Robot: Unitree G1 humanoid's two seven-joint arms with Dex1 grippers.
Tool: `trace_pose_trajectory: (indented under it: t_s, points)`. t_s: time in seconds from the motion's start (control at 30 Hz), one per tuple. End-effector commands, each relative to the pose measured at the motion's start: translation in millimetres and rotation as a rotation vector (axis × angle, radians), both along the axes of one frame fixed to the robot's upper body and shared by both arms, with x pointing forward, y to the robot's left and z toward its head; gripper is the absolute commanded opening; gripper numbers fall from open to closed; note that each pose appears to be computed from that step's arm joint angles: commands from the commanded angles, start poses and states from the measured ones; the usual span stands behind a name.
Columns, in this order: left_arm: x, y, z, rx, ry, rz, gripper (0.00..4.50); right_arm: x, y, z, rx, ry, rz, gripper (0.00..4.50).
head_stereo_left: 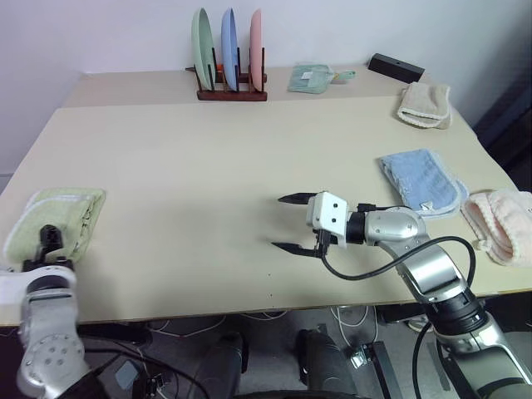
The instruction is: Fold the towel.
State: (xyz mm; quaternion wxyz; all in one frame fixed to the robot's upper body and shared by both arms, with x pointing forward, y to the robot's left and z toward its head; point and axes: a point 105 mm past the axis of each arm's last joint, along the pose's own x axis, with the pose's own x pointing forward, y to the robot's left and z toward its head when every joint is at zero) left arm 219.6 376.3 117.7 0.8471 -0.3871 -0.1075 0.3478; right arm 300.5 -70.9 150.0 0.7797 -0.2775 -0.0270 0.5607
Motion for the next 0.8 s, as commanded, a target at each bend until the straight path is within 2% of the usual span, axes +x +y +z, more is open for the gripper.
trace_pose_trajectory:
  t_s: [0.03, 0.1, 0.2, 0.27, 0.37, 0.47, 0.6, 0.8]
  points:
    - [-7, 2, 55, 0.328, 0.017, -0.025, 4.46, 12, -7, 21, 0.107, -0.007, -0.055, 4.50]
    - [5, -17, 81, 0.578, 0.079, -0.150, 4.46, 23, -16, 24, 0.170, 0.014, -0.130, 4.50]
    - [25, -55, 91, 0.788, 0.113, -0.351, 4.46, 28, -29, 23, 0.210, 0.045, -0.190, 4.50]
    - [42, -96, 86, 0.889, 0.126, -0.549, 4.46, 33, -42, 22, 0.238, 0.062, -0.244, 4.50]
    - [56, -157, 56, 1.103, 0.192, -0.877, 4.46, 48, -69, 15, 0.256, 0.081, -0.408, 4.50]
    - [62, -172, 39, 1.141, 0.195, -0.972, 4.46, 49, -89, 4, 0.227, 0.103, -0.487, 4.50]
    - [71, -178, 33, 1.178, 0.171, -1.020, 4.46, 34, -108, -17, 0.157, 0.158, -0.511, 4.50]
    - [70, -184, 22, 1.175, 0.154, -1.093, 4.46, 34, -114, -10, 0.192, 0.136, -0.565, 4.50]
